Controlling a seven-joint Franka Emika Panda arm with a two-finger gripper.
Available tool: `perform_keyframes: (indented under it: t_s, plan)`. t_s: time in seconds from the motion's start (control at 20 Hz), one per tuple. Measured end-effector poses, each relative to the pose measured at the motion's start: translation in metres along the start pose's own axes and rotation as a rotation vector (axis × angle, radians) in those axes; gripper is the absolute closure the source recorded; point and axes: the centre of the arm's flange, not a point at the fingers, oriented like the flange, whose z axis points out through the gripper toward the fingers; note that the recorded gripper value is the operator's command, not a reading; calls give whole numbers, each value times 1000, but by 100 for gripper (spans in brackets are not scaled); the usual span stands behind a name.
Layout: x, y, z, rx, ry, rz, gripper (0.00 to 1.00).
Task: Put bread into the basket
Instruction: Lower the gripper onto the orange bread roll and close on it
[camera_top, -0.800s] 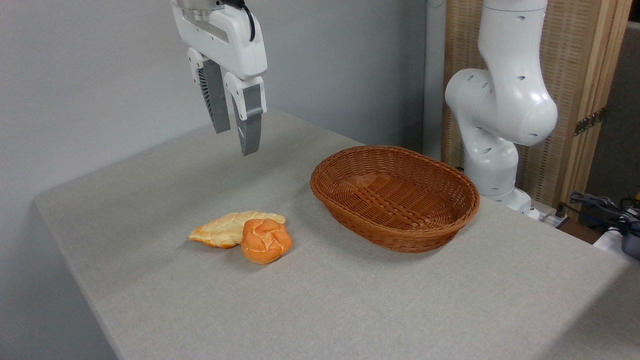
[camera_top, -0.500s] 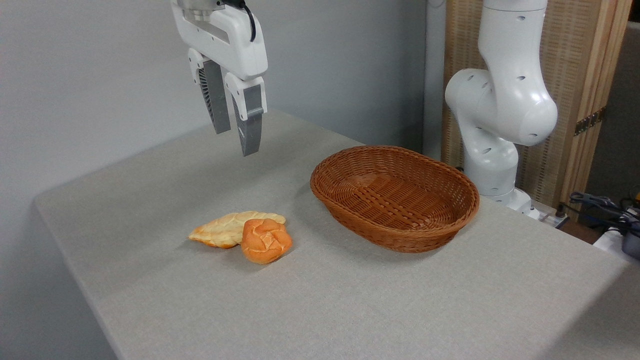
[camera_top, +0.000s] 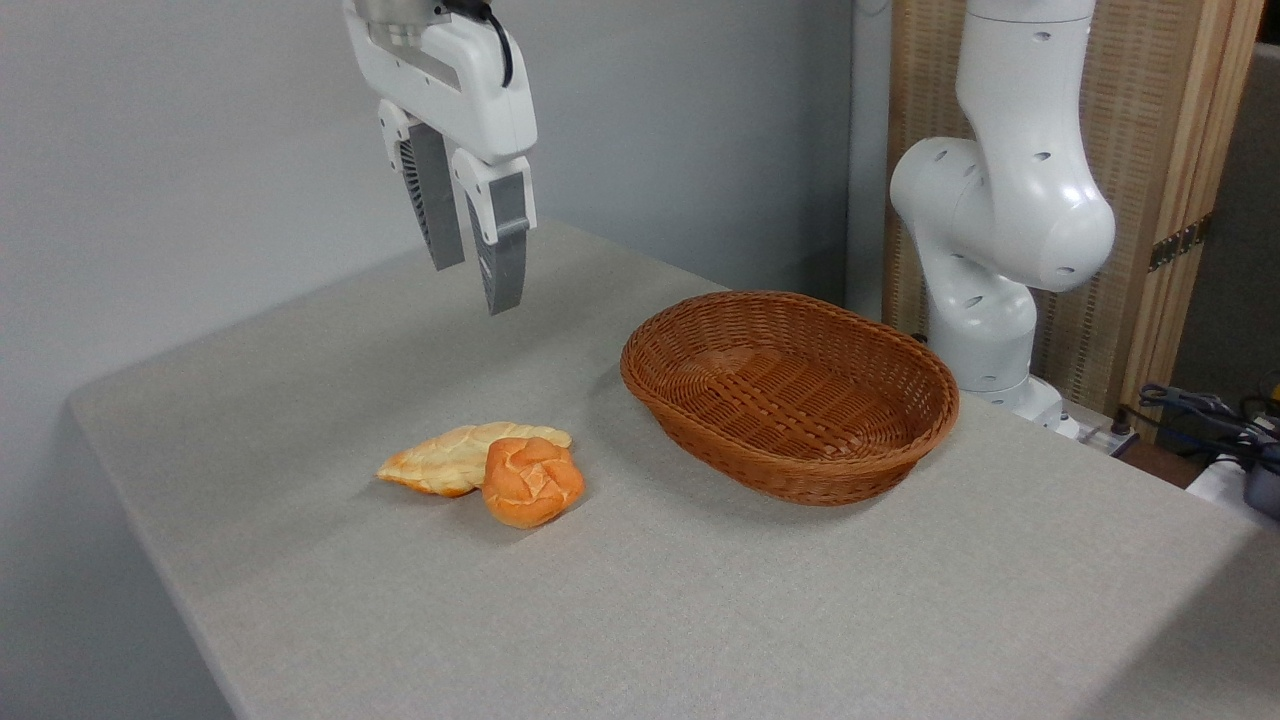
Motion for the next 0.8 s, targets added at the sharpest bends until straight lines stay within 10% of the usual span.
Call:
perform_keyframes:
  t_s: [0.8]
  plan:
    - [-18, -27, 178, -53, -77, 76, 0]
